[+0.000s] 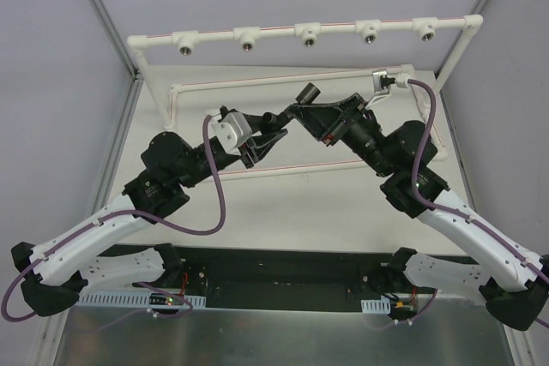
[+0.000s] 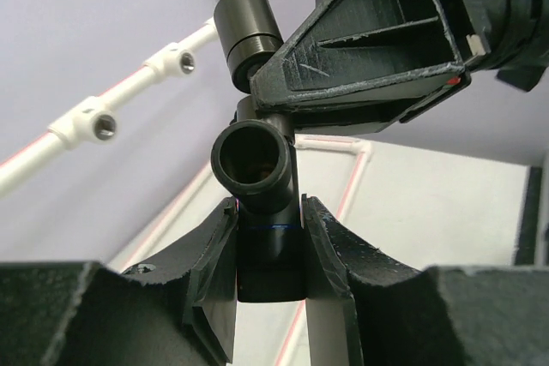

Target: Install the water faucets

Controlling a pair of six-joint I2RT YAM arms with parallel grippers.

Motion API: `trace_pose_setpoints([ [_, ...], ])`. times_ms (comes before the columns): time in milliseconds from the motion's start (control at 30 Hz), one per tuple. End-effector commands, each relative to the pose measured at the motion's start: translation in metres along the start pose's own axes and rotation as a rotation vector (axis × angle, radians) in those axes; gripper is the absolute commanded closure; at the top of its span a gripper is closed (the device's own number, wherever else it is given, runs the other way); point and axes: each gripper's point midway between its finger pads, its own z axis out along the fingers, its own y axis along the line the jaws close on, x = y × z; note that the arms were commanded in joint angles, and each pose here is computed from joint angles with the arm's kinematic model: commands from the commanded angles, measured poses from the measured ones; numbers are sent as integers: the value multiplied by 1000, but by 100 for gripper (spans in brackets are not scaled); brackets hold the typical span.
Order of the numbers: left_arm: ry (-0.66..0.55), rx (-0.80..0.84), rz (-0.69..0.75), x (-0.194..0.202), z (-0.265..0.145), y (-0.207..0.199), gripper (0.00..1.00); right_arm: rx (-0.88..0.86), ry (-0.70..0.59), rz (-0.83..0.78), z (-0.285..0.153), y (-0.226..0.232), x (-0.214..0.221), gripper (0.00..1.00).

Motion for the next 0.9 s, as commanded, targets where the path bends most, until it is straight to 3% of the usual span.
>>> trace_pose_setpoints([
  [0, -1, -23, 277, -4, 4, 16, 100, -110, -79, 48, 1, 39, -28, 100],
  [300, 95, -25, 680, 25, 8, 31, 100, -85, -125, 108, 5, 34, -36, 100],
  [433, 195, -61, 858, 45, 12, 42, 100, -45, -174, 161, 8, 27, -44, 100],
  [600, 130, -82, 722, 36, 13, 35, 100, -48, -183, 176, 8, 29, -47, 100],
  [733, 14, -135, 488, 15, 9, 30, 100, -95, -141, 144, 5, 38, -40, 53],
  [800, -49, -169, 347, 4, 6, 29, 100, -120, -122, 126, 2, 43, -37, 40],
  [867, -106, -185, 191, -4, 2, 26, 100, -152, -97, 95, 0, 48, -33, 34],
])
